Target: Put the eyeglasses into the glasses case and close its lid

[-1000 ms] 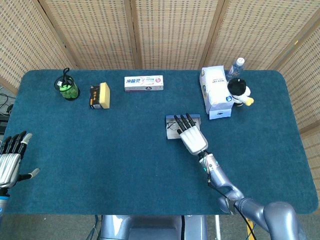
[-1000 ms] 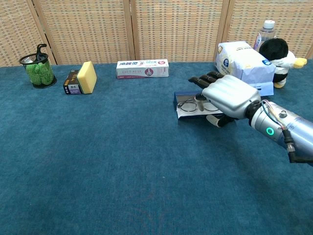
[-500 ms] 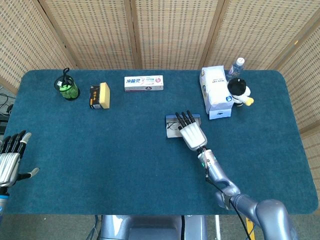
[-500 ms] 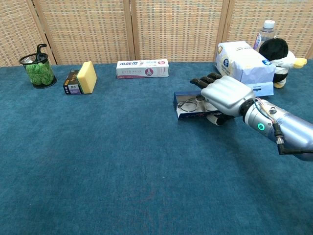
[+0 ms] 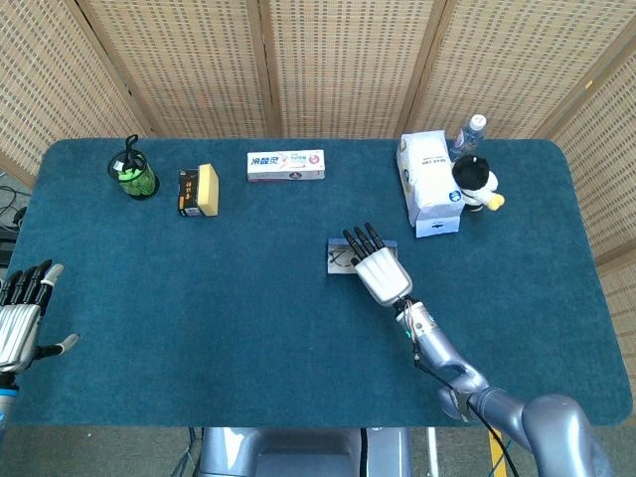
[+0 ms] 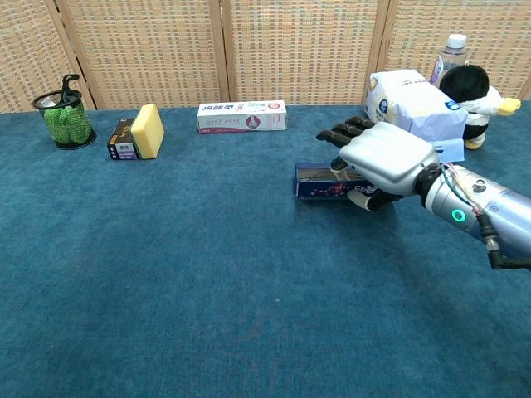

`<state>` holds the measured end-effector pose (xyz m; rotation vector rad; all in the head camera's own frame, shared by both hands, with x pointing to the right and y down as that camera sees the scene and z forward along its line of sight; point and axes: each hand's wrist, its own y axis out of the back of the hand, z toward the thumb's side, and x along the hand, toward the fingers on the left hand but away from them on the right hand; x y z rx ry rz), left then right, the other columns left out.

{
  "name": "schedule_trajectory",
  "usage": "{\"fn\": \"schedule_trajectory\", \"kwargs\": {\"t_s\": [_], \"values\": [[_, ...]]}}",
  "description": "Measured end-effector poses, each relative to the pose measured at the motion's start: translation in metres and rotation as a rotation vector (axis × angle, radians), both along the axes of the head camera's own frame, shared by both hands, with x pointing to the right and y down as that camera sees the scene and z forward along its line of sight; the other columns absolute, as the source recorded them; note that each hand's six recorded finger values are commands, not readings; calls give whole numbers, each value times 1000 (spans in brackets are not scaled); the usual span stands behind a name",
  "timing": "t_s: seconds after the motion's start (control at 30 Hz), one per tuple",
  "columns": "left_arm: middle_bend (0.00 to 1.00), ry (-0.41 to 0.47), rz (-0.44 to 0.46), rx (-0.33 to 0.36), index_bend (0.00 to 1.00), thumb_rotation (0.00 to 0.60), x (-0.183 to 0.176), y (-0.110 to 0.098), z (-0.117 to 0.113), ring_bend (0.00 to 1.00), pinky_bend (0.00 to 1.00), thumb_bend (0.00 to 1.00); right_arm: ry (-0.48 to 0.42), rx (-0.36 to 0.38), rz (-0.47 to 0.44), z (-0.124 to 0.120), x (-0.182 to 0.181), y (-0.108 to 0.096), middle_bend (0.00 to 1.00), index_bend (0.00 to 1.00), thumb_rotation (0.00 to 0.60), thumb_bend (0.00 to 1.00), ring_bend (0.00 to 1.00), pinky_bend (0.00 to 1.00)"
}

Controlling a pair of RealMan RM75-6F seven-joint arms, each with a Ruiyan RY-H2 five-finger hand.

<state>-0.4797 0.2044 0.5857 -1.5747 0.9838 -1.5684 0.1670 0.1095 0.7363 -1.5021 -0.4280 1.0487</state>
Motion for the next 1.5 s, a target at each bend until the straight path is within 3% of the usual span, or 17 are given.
{"fn": "schedule_trajectory", "kwargs": {"t_s": [0.27, 0.5, 0.77, 1.5], "values": [[0, 2, 3, 3, 0, 600, 1, 0, -1, 0, 0, 0, -43, -3, -96, -31, 2, 22, 66, 700, 600, 569, 0, 36], [0, -1, 7, -1, 0, 600, 2, 1, 0, 0, 0, 0, -14, -11, -163, -51, 9, 40, 66, 701, 600, 569, 0, 35], [0, -5, 6, -5, 0, 600, 1, 1, 1, 0, 0, 0, 56, -54, -197, -47, 16, 50, 66, 701, 600, 570, 0, 36], [0, -11, 5, -10, 0, 600, 1, 1, 3, 0, 0, 0, 195, -29, -242, -27, 10, 34, 66, 701, 600, 569, 0, 36]]}}
